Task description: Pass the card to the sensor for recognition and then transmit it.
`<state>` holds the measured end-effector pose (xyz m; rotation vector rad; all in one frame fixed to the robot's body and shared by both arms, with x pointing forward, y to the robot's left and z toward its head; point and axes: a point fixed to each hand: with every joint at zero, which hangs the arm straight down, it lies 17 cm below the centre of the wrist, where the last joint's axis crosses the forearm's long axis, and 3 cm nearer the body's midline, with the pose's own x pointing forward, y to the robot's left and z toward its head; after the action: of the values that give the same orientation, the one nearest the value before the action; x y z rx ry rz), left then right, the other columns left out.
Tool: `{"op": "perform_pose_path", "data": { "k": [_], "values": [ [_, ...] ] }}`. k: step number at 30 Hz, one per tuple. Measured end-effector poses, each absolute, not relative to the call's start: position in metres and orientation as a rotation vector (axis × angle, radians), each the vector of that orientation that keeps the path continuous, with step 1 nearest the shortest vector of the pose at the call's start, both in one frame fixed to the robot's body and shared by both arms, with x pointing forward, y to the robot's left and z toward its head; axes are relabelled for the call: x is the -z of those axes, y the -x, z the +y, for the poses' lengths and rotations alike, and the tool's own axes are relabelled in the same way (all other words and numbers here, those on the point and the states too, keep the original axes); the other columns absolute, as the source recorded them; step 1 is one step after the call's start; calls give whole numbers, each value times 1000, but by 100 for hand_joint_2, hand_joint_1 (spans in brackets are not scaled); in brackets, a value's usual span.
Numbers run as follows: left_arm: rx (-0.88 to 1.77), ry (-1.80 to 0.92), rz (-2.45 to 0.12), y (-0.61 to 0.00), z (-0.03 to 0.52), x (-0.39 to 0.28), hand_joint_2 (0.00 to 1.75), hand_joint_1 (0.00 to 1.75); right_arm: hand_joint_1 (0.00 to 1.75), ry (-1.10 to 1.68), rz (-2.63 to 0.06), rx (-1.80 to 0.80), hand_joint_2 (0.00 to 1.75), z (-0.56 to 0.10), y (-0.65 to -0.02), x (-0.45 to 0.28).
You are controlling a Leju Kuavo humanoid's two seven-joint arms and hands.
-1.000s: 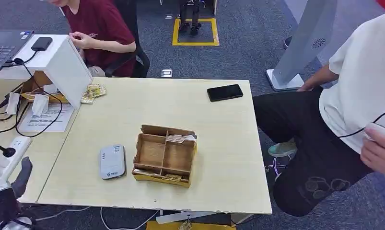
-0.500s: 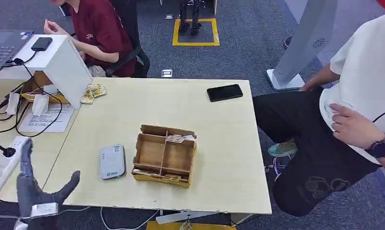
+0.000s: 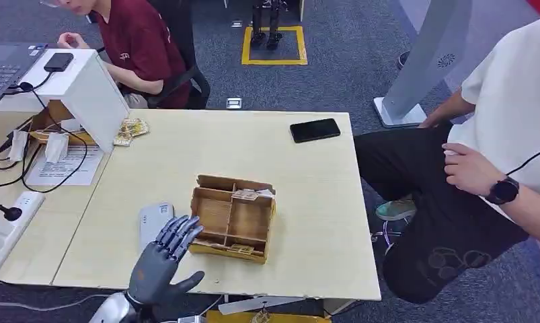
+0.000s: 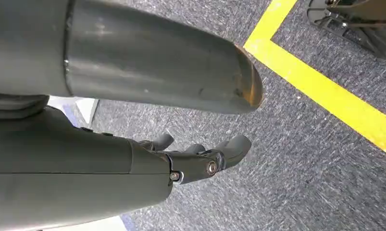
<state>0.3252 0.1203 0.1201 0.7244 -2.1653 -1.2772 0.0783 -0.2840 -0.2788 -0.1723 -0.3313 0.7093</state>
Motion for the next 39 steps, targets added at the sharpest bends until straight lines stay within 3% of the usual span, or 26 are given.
{"op": "perform_pose_path", "data": {
  "k": [12, 39],
  "values": [
    [1461, -793, -2086, -331, 93, -70, 175, 0, 0, 170, -335, -737, 0, -283, -82, 278],
    [1363, -852, -2076, -352, 101, -82, 175, 0, 0, 168, -332, -751, 0, -283, -80, 279]
  ]
}}
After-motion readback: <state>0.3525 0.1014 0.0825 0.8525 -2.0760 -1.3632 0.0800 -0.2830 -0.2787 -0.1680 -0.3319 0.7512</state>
